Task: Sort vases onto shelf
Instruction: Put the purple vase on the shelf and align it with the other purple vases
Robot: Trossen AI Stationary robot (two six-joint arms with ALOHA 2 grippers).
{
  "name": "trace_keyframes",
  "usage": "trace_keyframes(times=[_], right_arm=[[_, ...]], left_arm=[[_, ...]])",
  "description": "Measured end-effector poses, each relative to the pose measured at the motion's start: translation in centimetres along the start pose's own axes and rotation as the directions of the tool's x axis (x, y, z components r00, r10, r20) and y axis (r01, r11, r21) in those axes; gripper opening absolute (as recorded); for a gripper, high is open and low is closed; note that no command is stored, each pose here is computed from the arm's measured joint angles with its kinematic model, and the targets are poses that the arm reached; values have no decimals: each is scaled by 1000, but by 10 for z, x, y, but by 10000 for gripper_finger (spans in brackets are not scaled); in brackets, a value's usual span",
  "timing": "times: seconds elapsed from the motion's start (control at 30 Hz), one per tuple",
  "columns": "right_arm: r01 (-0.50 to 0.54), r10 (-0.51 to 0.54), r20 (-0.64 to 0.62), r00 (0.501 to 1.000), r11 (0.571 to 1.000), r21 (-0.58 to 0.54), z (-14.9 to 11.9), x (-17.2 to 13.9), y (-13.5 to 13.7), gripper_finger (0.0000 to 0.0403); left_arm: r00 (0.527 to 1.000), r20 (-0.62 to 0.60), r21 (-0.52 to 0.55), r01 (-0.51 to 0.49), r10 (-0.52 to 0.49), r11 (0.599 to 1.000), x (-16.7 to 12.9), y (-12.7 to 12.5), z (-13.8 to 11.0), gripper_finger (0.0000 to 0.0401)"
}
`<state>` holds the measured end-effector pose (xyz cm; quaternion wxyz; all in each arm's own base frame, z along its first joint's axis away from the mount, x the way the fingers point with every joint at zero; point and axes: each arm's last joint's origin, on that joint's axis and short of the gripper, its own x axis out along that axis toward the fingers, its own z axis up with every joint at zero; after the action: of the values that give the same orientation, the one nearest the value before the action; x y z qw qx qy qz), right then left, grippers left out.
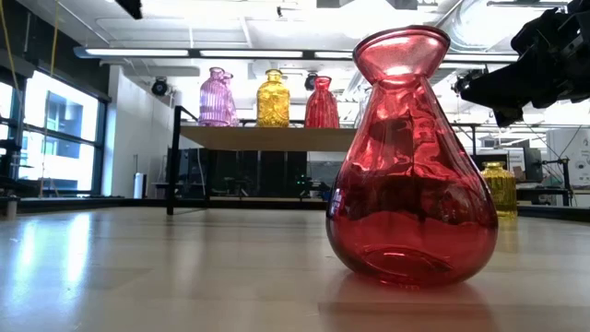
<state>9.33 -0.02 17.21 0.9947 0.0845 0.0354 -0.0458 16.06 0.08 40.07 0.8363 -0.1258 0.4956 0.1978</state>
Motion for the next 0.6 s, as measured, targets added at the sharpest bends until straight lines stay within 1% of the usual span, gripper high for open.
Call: trace_keyframes(times=[0.13,0.23,0.3,0.43,0.5,0.6], right_arm=[[0,0,0,1000,1000,0,0,0,0,99],[0,0,0,1000,1000,0,0,0,0,99],[0,0,0,1000,1000,0,0,0,0,99],[0,0,0,1000,1000,0,0,0,0,99],[0,0,0,1000,1000,0,0,0,0,99],[0,0,0,1000,1000,0,0,0,0,99]], left_arm=[[999,10,49,44,-44,998,-1,-6,-10,121],[996,31,118,83,-88,990,-5,-8,-23,121],[992,50,143,109,-117,984,-7,-8,-33,121],[971,155,162,155,-180,975,-5,-3,-60,121],[942,238,162,203,-238,966,0,1,-74,121],[860,379,199,285,-341,938,13,3,-90,121]])
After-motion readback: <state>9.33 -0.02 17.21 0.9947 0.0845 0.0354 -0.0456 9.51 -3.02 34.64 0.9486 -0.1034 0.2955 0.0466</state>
